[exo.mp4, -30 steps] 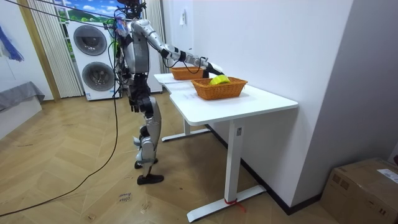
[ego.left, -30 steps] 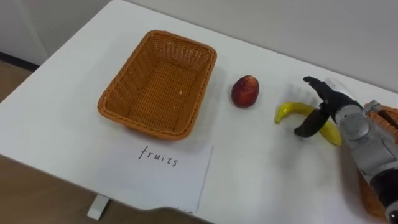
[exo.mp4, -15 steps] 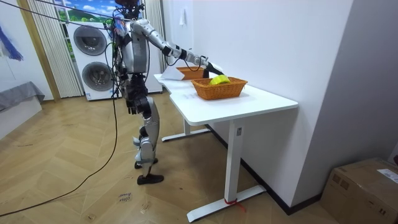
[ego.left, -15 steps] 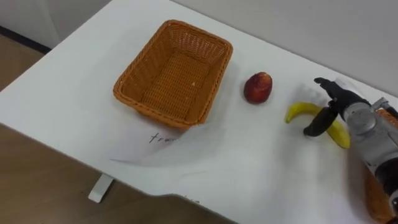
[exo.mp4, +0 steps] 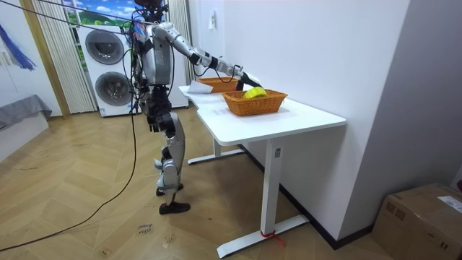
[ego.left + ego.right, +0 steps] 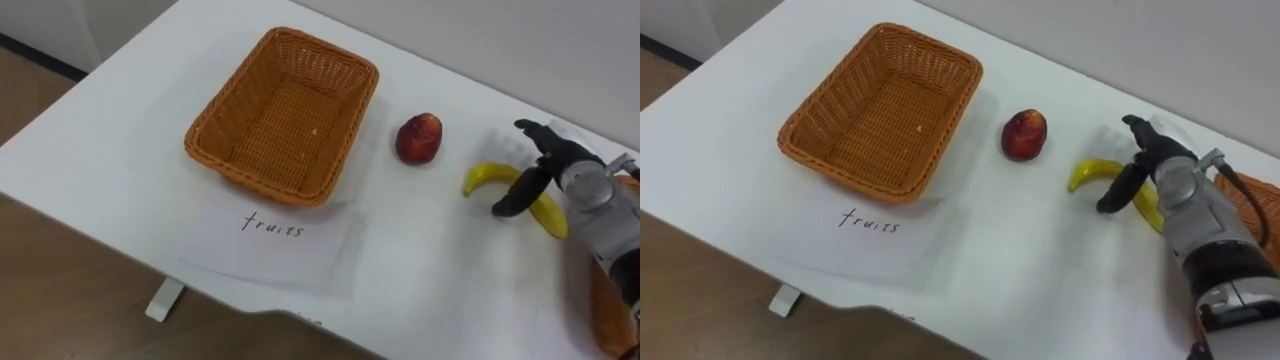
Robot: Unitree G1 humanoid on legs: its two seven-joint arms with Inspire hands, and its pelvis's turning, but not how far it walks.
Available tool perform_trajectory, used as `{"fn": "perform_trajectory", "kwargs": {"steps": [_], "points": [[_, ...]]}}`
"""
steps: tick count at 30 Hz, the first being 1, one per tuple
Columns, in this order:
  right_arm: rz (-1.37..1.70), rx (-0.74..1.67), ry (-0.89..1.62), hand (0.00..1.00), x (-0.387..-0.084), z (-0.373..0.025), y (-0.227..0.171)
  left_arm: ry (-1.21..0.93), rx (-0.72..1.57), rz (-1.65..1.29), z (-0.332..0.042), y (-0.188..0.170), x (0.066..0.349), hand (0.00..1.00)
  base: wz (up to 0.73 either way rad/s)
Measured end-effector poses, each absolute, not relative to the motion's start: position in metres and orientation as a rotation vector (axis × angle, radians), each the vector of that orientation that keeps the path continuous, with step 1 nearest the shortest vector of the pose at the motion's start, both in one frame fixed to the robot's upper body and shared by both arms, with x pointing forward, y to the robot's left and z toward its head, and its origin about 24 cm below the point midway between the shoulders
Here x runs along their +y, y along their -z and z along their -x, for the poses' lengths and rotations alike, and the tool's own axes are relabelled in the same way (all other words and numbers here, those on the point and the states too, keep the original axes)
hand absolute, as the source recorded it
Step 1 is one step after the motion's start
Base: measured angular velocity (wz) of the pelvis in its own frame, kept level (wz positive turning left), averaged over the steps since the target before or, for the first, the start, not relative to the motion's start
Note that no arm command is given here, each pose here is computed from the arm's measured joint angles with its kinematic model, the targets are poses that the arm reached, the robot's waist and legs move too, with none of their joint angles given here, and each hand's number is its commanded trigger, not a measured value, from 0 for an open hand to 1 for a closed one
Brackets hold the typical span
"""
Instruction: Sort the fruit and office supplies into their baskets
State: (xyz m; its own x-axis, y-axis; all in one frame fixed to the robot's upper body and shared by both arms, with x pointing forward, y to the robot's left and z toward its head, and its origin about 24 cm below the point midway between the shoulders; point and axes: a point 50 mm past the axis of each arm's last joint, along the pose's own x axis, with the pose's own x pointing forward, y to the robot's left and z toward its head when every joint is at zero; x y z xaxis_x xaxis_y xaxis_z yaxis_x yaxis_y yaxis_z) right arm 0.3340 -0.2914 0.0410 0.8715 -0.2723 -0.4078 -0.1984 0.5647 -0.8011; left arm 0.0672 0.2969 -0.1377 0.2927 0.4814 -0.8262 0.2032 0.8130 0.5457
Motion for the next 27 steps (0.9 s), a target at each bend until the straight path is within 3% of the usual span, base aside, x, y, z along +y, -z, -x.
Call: {"fn": "perform_trajectory", "kwargs": {"steps": [11,12,13,14,15,27], "points": [[0.985,0.568,0.031,0.00,-0.2988,-0.3340,-0.0430,-0.182,1.269,-0.654,-0.0744,0.1376,0.2947,0.00,0.00],[0.984,0.571,0.031,0.06,-0.2991,-0.3342,-0.0431,-0.182,1.270,-0.654,-0.0744,0.1377,0.2946,0.00,0.00],[0.984,0.572,0.032,0.28,-0.2993,-0.3344,-0.0434,-0.182,1.270,-0.653,-0.0744,0.1377,0.2947,0.00,0.00],[0.984,0.571,0.032,0.86,-0.2993,-0.3344,-0.0434,-0.182,1.270,-0.654,-0.0744,0.1376,0.2948,0.00,0.00],[0.984,0.572,0.032,1.00,-0.2993,-0.3344,-0.0434,-0.182,1.269,-0.655,-0.0744,0.1375,0.2950,0.00,0.00],[1.087,0.587,-0.021,1.00,-0.2946,-0.3349,-0.0414,-0.163,1.244,-0.662,-0.0793,0.1359,0.2961,0.00,0.00]]}}
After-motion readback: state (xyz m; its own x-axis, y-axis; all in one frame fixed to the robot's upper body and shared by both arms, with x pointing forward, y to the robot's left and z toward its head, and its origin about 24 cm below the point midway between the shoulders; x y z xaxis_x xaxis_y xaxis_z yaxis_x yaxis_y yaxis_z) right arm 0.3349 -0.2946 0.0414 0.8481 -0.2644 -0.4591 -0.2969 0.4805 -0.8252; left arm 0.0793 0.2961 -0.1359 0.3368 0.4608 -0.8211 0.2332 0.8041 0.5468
